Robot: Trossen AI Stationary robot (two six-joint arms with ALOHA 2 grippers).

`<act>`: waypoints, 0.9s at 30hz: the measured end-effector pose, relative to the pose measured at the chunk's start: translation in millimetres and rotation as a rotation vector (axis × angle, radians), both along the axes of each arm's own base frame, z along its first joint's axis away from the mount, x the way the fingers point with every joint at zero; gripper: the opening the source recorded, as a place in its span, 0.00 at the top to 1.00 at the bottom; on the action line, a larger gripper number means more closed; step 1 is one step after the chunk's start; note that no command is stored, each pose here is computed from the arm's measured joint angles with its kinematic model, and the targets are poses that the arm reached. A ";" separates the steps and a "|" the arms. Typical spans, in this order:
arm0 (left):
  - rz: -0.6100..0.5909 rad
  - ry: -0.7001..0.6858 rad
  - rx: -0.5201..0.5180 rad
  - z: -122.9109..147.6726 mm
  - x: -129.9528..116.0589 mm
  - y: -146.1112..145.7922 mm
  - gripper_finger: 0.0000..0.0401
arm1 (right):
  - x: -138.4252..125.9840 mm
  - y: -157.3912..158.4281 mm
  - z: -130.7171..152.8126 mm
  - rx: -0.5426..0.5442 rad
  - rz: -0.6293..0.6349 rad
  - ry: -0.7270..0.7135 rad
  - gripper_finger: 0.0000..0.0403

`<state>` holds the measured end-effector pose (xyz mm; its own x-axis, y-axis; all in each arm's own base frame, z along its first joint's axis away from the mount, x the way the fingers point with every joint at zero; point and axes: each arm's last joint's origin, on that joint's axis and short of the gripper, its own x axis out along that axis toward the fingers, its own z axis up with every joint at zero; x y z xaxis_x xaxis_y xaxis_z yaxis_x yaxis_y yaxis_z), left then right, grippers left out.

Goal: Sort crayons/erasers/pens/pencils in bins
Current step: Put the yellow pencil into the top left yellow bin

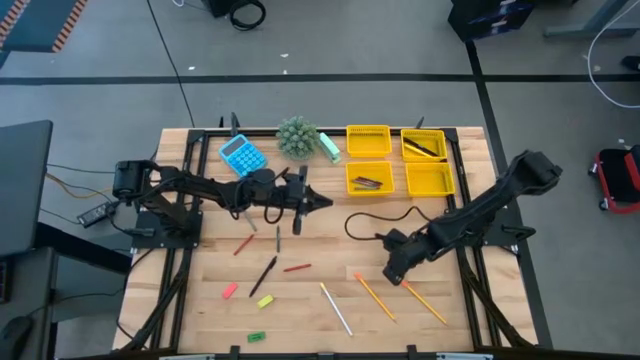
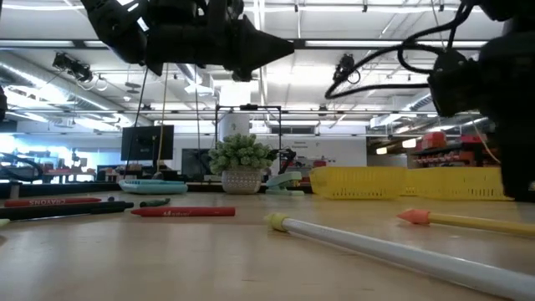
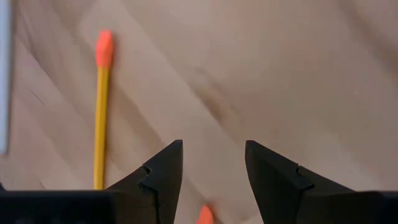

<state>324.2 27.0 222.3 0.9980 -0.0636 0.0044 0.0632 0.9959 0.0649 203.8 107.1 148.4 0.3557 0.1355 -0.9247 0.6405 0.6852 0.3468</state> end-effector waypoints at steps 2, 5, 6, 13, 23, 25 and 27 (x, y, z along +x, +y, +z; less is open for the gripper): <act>0.003 -0.020 0.002 1.9 -0.1 0.9 0.91 | 0.0 2.6 -1.4 0.023 0.003 0.015 0.56; 0.009 -0.025 0.018 2.4 -0.2 2.9 0.90 | -2.0 9.4 -1.9 0.050 -0.006 0.018 0.56; 0.012 -0.028 0.028 2.6 -0.3 3.9 0.89 | -3.3 12.2 -1.7 0.059 -0.010 0.018 0.56; 0.027 -0.061 0.084 5.6 -0.9 7.8 0.90 | -14.2 31.9 -3.1 0.107 -0.048 0.045 0.56; 0.022 -0.023 0.028 2.2 -0.7 7.3 0.85 | -3.9 55.4 -10.0 0.056 0.018 0.112 0.56; 0.023 -0.013 0.026 1.2 -0.6 7.3 0.84 | -3.5 56.1 -10.4 0.043 0.029 0.141 0.56; 0.019 0.001 0.024 -0.3 -0.5 6.1 0.83 | -3.4 56.7 -10.6 0.035 0.031 0.166 0.56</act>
<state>323.7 33.2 222.0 0.9990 -0.0448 0.0018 0.0444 0.9950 0.0891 200.4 163.8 137.8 0.1935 0.1775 -0.9649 0.6700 0.6945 0.2621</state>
